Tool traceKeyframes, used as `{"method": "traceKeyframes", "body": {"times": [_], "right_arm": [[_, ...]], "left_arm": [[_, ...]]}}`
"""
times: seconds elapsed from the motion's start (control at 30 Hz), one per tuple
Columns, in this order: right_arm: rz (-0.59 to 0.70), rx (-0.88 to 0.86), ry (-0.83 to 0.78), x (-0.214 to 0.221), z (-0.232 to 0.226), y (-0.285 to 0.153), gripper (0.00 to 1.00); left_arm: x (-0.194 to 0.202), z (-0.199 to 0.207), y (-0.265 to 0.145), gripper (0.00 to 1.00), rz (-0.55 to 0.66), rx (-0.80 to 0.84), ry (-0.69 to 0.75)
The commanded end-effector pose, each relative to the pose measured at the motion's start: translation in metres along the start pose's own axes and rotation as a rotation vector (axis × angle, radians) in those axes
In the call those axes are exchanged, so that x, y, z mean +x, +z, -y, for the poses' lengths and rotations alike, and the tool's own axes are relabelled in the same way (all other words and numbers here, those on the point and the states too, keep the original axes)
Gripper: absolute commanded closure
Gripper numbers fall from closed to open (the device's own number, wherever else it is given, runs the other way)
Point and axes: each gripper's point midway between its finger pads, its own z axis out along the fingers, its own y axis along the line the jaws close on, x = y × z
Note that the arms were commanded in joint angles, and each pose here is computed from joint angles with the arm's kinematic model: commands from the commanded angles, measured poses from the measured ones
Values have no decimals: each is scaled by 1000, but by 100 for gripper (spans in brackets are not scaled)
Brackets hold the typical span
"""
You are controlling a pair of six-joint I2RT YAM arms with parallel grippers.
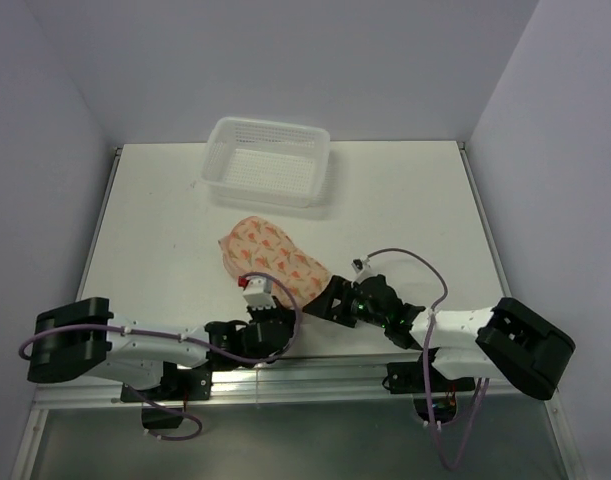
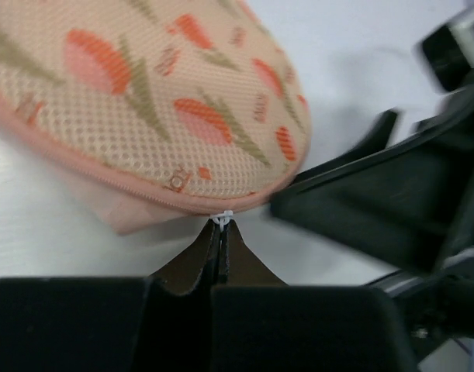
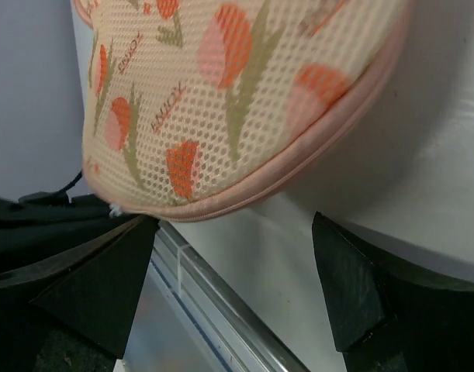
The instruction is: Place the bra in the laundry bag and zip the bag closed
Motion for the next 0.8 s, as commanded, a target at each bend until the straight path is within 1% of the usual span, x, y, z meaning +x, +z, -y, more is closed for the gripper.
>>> {"method": "traceKeyframes", "body": {"times": [0.0, 0.07, 0.17, 0.2, 0.33, 0.47, 0.5, 0.57, 0.6, 0.73, 0.77], "right_arm": [[81, -67, 58, -11, -19, -2, 11], [116, -77, 56, -20, -26, -2, 10], [162, -88, 61, -33, -36, -2, 13], [171, -95, 72, -35, -39, -3, 16], [214, -147, 84, -46, -52, -11, 18], [227, -157, 81, -45, -48, -25, 16], [235, -159, 76, -46, -48, -28, 13], [237, -158, 68, -47, -51, -32, 11], [271, -138, 64, -54, -48, -32, 8], [261, -92, 52, -58, -44, -19, 8], [266, -101, 49, -62, -51, -17, 9]], "left_arm": [[-10, 57, 7, 100, 0, 96, 9], [-8, 71, 10, 100, -25, 111, 20], [-10, 80, 12, 100, -47, 119, 22], [-11, 80, 14, 100, -50, 117, 23], [-14, 77, 14, 100, -64, 116, 13], [-18, 59, 14, 100, -72, 102, -25], [-19, 57, 14, 100, -71, 102, -29], [-23, 56, 14, 100, -64, 112, -41], [-24, 58, 14, 100, -64, 119, -41], [-24, 72, 16, 100, -71, 156, -30], [-21, 72, 18, 100, -76, 155, -13]]}}
